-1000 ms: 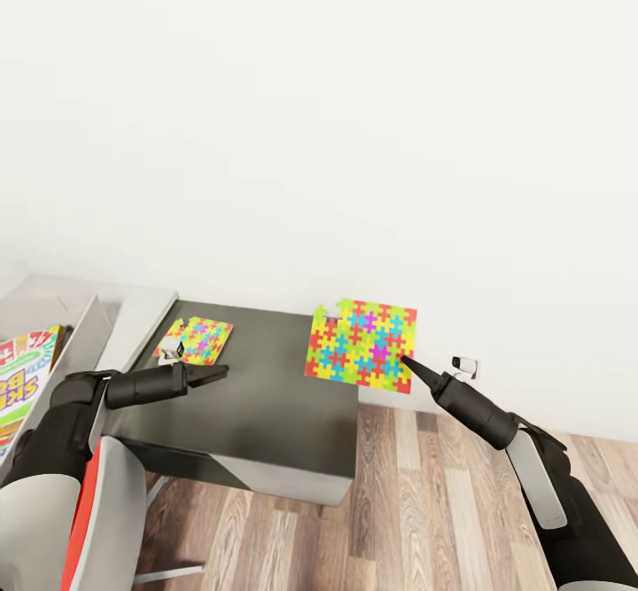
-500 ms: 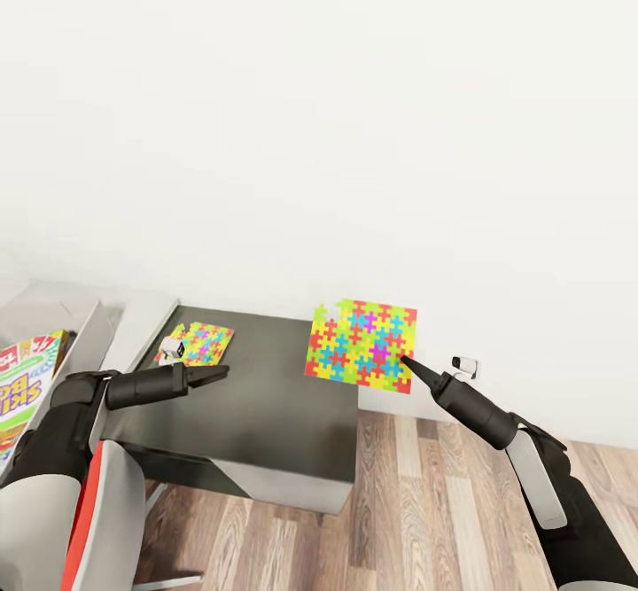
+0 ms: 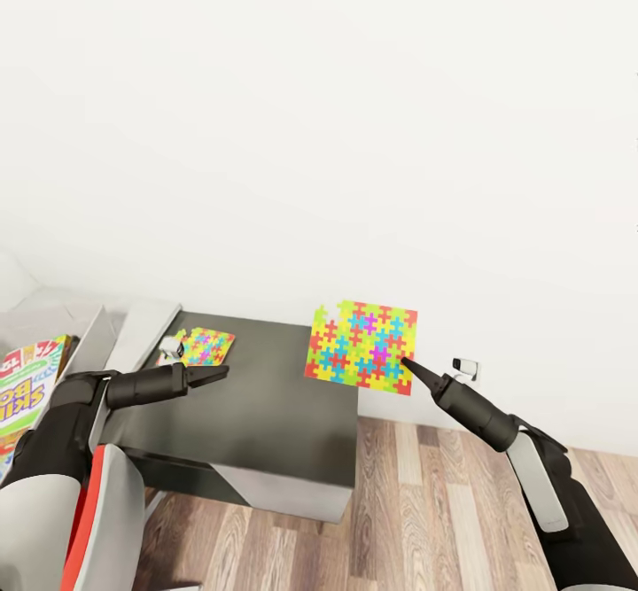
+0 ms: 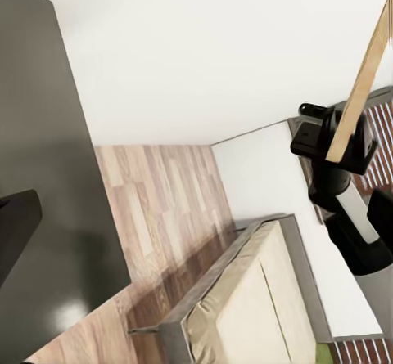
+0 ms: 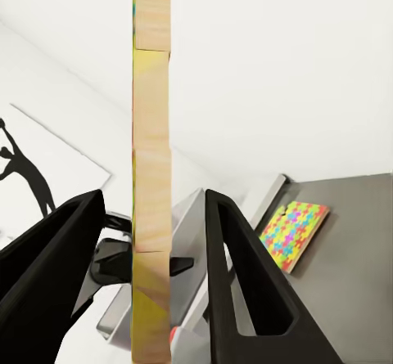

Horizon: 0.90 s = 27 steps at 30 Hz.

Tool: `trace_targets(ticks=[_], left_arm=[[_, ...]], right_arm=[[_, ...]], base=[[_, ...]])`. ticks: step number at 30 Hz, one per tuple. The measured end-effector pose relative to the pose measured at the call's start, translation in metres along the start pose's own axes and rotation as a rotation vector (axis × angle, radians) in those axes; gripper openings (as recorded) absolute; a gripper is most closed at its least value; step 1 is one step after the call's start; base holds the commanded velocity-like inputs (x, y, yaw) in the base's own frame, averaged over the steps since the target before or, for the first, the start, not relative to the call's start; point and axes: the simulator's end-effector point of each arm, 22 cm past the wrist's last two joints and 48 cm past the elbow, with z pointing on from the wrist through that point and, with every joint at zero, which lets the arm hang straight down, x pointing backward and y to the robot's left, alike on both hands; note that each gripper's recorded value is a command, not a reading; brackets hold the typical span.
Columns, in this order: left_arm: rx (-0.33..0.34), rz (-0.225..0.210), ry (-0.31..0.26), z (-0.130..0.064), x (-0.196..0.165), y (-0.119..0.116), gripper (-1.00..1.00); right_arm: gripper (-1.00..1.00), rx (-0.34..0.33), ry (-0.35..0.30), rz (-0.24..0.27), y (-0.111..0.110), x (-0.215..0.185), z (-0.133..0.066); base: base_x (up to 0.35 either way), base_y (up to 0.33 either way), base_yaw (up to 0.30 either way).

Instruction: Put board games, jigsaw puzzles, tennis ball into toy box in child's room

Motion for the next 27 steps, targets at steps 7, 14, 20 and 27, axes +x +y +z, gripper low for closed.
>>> trace_targets(ticks=[7, 14, 20, 27], left_arm=[[0.001, 0.011, -0.004, -0.002, -0.003, -0.005, 1.0], [0.005, 0.021, -0.007, -0.003, -0.005, -0.011, 1.0], [0.007, 0.031, -0.01, -0.004, -0.008, -0.016, 1.0], [0.011, 0.041, -0.014, -0.005, -0.01, -0.022, 1.0]], right_arm=[[-1.0, -0.002, -0.001, -0.001, 0.004, 0.0, -0.002], [-1.0, -0.008, -0.005, -0.009, 0.009, -0.003, -0.002], [-1.0, -0.016, -0.008, -0.017, 0.014, -0.006, -0.002], [-1.0, -0.022, -0.012, -0.025, 0.02, -0.009, -0.002]], base=[[0.0, 0.0, 0.053], [0.0, 0.0, 0.064], [0.0, 0.0, 0.064], [0.0, 0.0, 0.064]])
